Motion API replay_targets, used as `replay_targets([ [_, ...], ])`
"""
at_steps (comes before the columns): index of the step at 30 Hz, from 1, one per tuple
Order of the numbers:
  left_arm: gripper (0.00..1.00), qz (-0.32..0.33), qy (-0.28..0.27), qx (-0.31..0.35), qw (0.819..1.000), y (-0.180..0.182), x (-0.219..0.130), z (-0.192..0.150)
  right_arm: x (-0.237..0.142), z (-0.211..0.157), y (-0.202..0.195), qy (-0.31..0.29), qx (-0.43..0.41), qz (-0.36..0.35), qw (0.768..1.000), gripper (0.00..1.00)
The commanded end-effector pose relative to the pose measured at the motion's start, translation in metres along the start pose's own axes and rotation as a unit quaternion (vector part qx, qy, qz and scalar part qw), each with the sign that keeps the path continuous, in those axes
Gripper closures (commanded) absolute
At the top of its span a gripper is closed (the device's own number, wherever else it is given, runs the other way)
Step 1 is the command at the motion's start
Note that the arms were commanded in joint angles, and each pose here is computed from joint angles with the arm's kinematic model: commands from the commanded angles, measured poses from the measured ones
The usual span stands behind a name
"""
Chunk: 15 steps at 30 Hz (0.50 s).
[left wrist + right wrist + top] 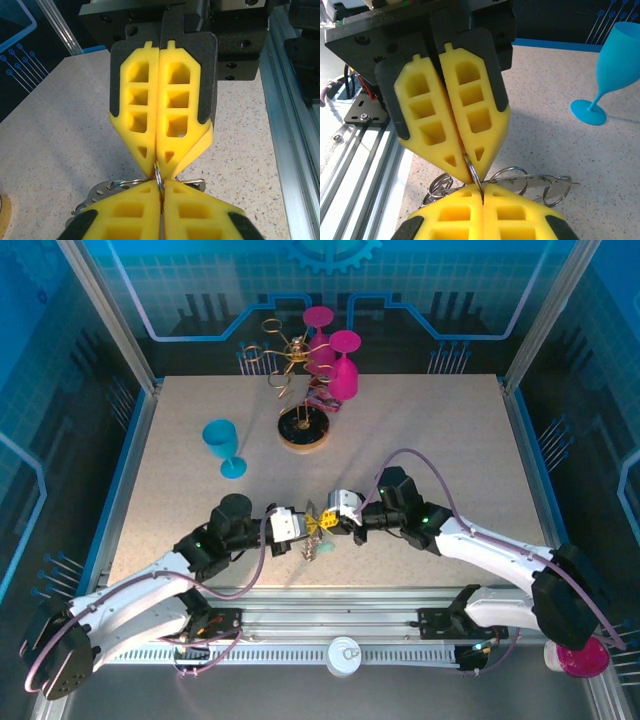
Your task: Put the keys on the keyring
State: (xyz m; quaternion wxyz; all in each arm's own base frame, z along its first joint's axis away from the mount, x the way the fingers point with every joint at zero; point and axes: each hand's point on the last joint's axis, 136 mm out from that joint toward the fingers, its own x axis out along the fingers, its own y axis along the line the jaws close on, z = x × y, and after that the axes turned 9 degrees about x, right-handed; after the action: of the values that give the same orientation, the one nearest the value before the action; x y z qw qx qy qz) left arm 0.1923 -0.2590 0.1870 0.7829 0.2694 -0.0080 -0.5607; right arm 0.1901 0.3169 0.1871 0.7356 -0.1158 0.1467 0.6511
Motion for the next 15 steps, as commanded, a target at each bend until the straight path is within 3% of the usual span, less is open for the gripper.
replay_targets([
  [1, 0.86, 0.022, -0.017, 0.001, 1.0, 0.014, 0.0, 0.016, -0.002, 0.02, 0.002, -0.003, -0.033, 0.003, 0.999, 1.0],
  [8, 0.86, 0.01, 0.034, 0.001, 0.999, 0.013, -0.001, 0.004, 0.003, 0.006, 0.007, 0.135, -0.083, 0.021, 0.987, 1.0],
  [15, 1.0, 0.005, 0.044, 0.003, 0.999, 0.012, 0.0, 0.0, 0.003, 0.031, 0.019, 0.104, -0.088, 0.044, 0.99, 1.0],
])
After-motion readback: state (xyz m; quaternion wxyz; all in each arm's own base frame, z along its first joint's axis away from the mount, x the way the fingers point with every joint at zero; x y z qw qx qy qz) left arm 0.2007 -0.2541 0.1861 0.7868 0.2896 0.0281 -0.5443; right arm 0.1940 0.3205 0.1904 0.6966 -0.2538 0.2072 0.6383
